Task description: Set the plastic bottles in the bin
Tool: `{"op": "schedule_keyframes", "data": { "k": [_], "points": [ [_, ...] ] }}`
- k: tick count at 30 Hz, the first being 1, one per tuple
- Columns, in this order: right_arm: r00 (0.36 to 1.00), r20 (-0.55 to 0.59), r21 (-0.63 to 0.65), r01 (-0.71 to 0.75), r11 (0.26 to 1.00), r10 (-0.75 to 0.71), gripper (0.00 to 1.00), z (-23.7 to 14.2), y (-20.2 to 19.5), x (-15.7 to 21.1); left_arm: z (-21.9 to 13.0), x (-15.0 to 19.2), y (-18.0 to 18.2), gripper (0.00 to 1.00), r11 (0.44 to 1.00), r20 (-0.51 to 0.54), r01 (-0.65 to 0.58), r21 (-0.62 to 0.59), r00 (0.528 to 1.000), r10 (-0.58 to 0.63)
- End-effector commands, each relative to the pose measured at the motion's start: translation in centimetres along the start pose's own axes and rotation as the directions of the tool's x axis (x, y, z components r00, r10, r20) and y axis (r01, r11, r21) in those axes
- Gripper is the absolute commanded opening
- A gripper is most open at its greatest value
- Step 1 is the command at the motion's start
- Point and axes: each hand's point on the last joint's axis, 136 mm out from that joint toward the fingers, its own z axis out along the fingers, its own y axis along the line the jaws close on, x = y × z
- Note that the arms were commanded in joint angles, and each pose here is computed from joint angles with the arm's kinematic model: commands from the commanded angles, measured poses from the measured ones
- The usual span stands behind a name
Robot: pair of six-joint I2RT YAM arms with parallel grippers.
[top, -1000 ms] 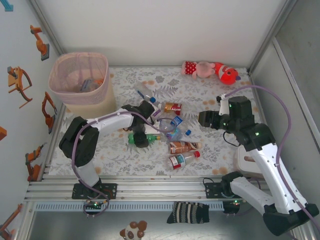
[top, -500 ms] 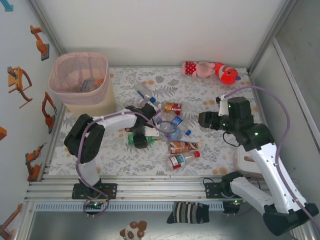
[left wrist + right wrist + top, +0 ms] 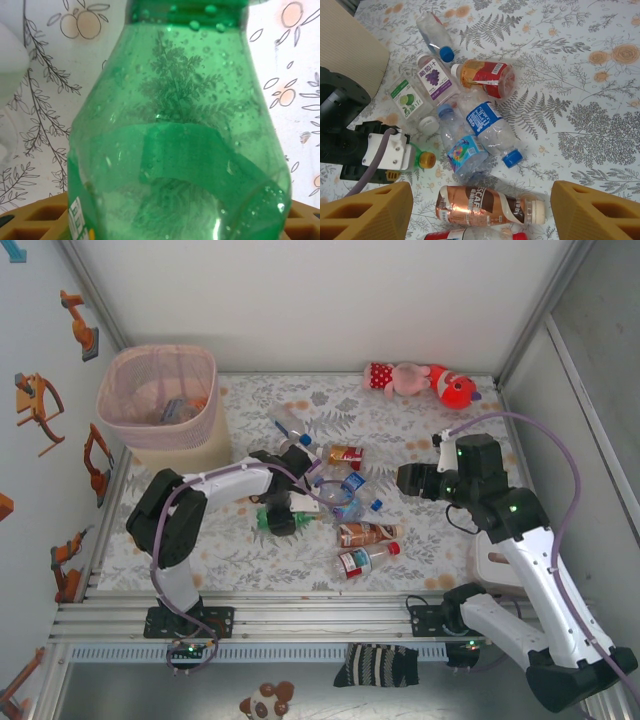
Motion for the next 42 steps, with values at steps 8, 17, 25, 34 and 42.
{"op": "schedule_keyframes", "data": {
  "k": [8, 17, 25, 34, 42],
  "points": [
    [0.999, 0.047, 0.012, 0.026, 1.0, -0.026, 0.72, -1.9, 0.4, -1.2, -6.8, -2.1, 0.0, 0.48, 0.999, 0.229, 0.04, -0.009, 0.973, -0.037],
    [0.997, 0.065, 0.005, 0.034, 0.999, -0.034, 0.72, -2.4, 0.7, -1.9, -15.6, -3.0, 1.8, 0.45, 0.988, 0.472, 0.118, -0.1, 0.88, -0.058],
    [0.997, 0.072, 0.001, 0.038, 0.999, -0.038, 0.72, -2.7, 0.9, -2.1, -24.6, -2.4, 4.7, 0.43, 0.928, 0.589, 0.243, -0.282, 0.808, -0.033],
    [0.996, 0.077, -0.002, 0.045, 0.999, -0.045, 0.72, -2.8, 1.1, -2.4, -32.9, 2.1, 10.0, 0.46, 0.757, 0.607, 0.479, -0.444, 0.783, -0.139],
    [0.996, 0.078, 0.0, 0.052, 0.999, -0.052, 0.72, -2.8, 1.0, -2.3, -38.1, 9.8, 15.4, 0.46, 0.519, 0.71, 0.736, -0.434, 0.634, -0.306]
  ]
}}
